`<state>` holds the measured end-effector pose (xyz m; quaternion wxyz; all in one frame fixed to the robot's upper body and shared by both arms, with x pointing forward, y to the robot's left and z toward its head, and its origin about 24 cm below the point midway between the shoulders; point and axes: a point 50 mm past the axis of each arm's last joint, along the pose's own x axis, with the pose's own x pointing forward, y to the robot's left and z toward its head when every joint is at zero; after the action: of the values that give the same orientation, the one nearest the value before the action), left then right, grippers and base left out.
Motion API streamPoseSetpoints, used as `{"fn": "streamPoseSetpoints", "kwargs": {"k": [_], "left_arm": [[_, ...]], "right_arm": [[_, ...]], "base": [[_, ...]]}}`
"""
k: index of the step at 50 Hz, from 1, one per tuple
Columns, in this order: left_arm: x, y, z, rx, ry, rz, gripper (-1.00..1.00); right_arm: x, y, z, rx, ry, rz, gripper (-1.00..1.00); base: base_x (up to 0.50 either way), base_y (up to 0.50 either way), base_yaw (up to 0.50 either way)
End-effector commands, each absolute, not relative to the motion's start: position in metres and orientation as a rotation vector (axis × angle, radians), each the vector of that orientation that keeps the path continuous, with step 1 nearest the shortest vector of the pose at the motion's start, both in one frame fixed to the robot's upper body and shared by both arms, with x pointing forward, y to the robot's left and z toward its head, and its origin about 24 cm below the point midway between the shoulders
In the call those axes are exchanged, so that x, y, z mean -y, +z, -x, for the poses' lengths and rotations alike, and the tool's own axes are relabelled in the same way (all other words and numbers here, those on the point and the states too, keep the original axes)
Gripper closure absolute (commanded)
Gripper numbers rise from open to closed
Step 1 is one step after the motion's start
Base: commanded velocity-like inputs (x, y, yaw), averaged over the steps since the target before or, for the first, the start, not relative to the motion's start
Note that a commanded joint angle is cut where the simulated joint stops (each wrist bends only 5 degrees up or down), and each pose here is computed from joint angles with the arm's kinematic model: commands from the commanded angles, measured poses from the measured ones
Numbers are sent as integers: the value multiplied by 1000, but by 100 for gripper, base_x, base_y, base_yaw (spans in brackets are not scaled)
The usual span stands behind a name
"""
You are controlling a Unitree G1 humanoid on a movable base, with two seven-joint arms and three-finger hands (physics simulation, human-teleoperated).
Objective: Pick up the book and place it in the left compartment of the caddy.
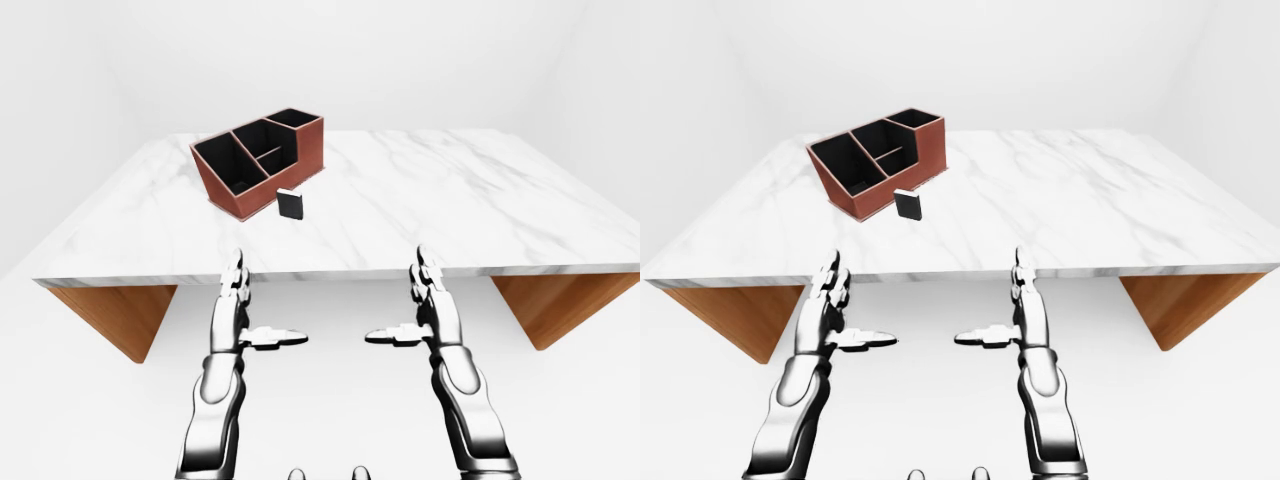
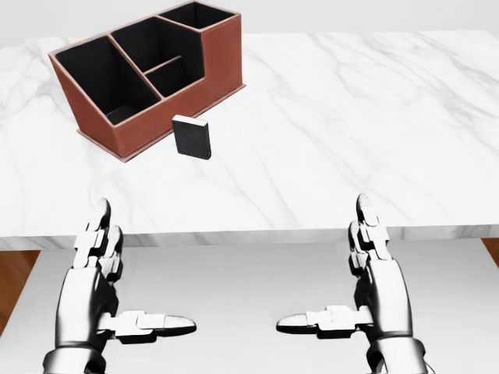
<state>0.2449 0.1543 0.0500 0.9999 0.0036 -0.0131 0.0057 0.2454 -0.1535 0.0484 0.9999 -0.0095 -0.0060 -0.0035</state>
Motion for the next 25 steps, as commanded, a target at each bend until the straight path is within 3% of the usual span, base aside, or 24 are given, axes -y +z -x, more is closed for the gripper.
{"fn": "streamPoseSetpoints", "kwargs": {"k": [1,8,21,25], "left_arm": [[-175,104,-195,208,109,-5,-100],[-205,126,-151,277,237,11,-100],[-211,125,-147,280,276,8,-100],[-208,123,-151,270,269,5,-100]], "right_arm": [[162,98,-192,169,-48,104,-100],[162,118,-171,235,-70,138,-100],[162,118,-170,234,-44,129,-100],[161,118,-170,233,-29,125,-100]], "base": [[0,0,0],[0,0,0],[0,0,0],[44,0,0]]}}
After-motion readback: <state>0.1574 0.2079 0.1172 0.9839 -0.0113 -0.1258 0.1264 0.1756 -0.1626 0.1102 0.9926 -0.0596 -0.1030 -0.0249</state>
